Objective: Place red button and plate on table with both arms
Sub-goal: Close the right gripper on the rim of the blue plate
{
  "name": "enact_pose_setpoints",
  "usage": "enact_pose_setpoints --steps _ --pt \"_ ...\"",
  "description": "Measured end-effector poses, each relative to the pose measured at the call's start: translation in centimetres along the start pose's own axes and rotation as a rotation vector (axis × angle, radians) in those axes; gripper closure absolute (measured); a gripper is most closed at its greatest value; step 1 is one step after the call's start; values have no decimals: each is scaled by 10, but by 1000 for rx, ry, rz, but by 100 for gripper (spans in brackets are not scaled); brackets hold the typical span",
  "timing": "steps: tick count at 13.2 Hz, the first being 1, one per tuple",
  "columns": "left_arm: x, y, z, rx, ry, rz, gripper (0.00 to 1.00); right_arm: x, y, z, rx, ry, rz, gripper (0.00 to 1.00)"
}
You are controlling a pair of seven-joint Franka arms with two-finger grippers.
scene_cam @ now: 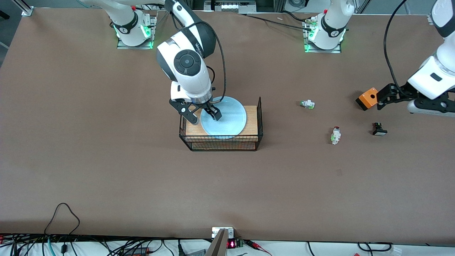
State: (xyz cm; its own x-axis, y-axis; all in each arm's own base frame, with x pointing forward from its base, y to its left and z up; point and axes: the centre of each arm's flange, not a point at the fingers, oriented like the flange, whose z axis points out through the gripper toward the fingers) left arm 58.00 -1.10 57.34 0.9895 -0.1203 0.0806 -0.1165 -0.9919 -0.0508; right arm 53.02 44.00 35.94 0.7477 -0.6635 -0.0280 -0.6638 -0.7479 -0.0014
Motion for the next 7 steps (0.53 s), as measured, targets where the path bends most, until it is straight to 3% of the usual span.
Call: enact_pose_setpoints --steps 3,4,7 --pt "1 -4 5 0 -8 -5 0 -5 -1 6 -10 10 -14 3" --pt "1 -3 5 0 -8 -3 0 -8 -1 6 -11 10 -18 11" --pt "2 2 3 -1 -5 7 0 -11 -2 7 -12 10 -23 19"
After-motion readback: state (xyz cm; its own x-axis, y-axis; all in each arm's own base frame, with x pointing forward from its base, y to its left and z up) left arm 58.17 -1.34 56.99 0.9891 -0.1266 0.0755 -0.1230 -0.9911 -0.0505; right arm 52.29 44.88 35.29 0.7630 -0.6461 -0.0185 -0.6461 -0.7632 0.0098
